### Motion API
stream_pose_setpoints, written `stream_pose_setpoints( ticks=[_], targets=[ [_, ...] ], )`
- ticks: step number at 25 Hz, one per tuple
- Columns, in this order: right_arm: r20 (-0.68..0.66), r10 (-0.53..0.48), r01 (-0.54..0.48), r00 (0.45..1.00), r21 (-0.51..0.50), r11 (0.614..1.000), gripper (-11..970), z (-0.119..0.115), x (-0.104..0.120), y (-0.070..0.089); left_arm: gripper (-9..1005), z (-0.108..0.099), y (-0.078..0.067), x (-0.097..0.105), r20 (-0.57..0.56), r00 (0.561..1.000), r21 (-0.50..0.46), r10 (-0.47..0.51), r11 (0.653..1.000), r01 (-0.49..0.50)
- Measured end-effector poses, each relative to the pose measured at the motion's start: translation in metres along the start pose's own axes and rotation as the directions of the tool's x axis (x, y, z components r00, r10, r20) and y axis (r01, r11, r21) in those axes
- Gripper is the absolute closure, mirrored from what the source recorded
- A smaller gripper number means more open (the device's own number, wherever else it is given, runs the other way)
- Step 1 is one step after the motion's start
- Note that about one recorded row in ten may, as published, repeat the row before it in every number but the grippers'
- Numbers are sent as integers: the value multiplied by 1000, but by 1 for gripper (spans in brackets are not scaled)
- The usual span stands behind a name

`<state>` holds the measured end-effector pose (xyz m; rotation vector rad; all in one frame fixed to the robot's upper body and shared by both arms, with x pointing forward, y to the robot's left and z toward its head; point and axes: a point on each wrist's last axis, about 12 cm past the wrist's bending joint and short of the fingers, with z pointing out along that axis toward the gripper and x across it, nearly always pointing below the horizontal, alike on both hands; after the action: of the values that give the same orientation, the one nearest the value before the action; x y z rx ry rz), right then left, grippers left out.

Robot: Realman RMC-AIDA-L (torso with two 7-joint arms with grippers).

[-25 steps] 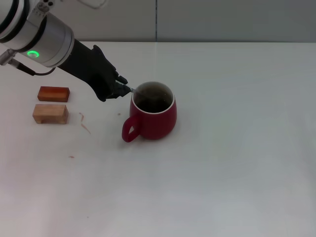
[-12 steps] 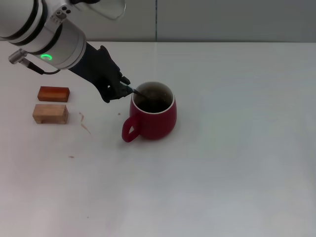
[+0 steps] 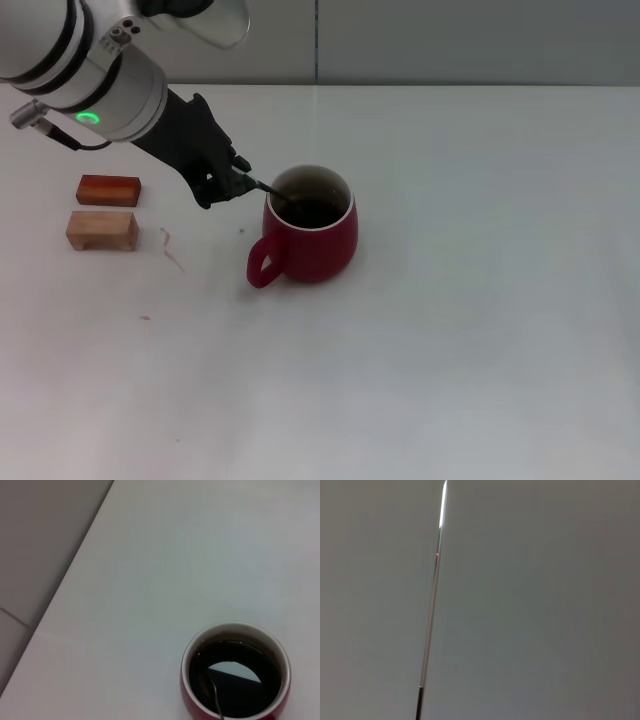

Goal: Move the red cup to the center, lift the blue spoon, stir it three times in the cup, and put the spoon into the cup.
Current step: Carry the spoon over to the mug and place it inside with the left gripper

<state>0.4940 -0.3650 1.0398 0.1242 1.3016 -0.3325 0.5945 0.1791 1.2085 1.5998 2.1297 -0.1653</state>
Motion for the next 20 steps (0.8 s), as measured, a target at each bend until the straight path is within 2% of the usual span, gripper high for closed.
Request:
stream_pose_setpoints(
  ticks=[9, 20],
  targets=[
    [0, 0, 0, 1000, 0, 1000, 296, 0, 0, 0, 853, -5, -8, -1, -13, 999, 27, 40, 999, -40],
    [1, 2, -2, 1000, 0, 1000, 297, 0, 0, 0, 853, -10, -15, -14, 67, 996, 73, 61, 995, -66]
  ],
)
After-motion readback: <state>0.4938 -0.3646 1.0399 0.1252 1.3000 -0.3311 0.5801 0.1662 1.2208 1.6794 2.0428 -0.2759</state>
